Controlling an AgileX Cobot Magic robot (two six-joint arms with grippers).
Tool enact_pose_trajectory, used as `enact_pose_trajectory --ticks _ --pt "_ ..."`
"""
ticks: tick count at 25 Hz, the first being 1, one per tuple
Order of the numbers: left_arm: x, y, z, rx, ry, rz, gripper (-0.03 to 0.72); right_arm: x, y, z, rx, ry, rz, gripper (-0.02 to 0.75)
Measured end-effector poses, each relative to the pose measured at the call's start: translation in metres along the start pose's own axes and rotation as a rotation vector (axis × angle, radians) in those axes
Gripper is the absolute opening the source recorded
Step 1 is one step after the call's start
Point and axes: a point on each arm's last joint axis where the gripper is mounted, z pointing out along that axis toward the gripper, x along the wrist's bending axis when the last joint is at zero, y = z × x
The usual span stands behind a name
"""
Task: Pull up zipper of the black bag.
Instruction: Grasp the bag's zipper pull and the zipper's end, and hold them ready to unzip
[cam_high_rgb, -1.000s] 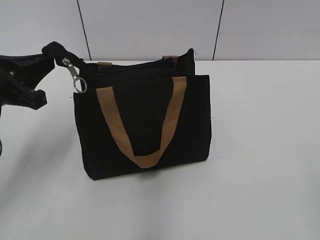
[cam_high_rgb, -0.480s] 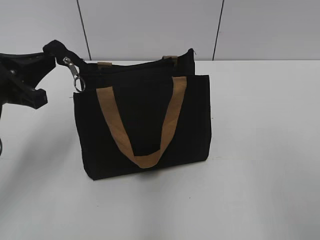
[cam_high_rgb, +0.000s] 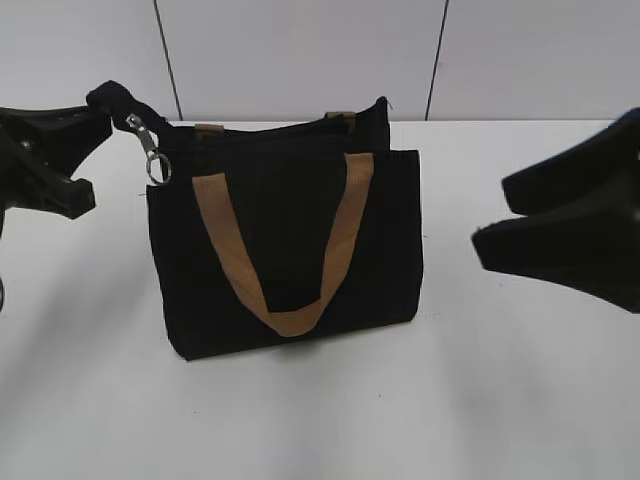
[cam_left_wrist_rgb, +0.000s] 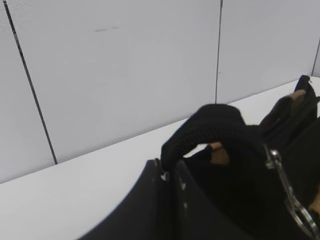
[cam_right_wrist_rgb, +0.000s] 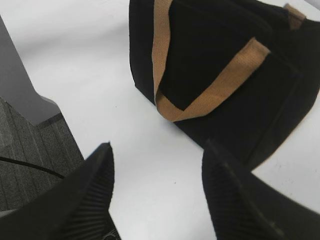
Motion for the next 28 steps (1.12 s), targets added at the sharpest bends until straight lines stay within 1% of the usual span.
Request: enact_pose_trajectory --ticks 5,9,13,15,20,24,28 --pt "0.0 0.0 0.0 0.0 -0.001 0.0 0.008 -0.004 0.018 0.042 -0.002 0.033 -0.109 0.435" --pt "0.0 0.0 0.0 0.0 -0.001 0.001 0.008 0.001 0.03 0.084 0.01 0.089 -0.163 0.435" --pt "0.0 0.0 0.0 0.0 -0.001 0.001 0.008 0.008 0.041 0.127 0.032 0.16 -0.184 0.435" --pt "0.0 0.0 0.0 0.0 -0.001 0.001 0.008 0.011 0.048 0.144 0.03 0.175 -0.182 0.435" --pt "0.0 0.0 0.0 0.0 -0.001 -0.004 0.008 0.008 0.064 0.176 0.007 0.177 -0.15 0.435" --pt "0.0 0.0 0.0 0.0 -0.004 -0.024 0.008 0.0 0.073 0.193 -0.011 0.151 -0.127 0.435" --pt "-0.001 0.0 0.0 0.001 -0.006 -0.045 0.008 -0.003 0.079 0.203 -0.027 0.151 -0.095 0.435"
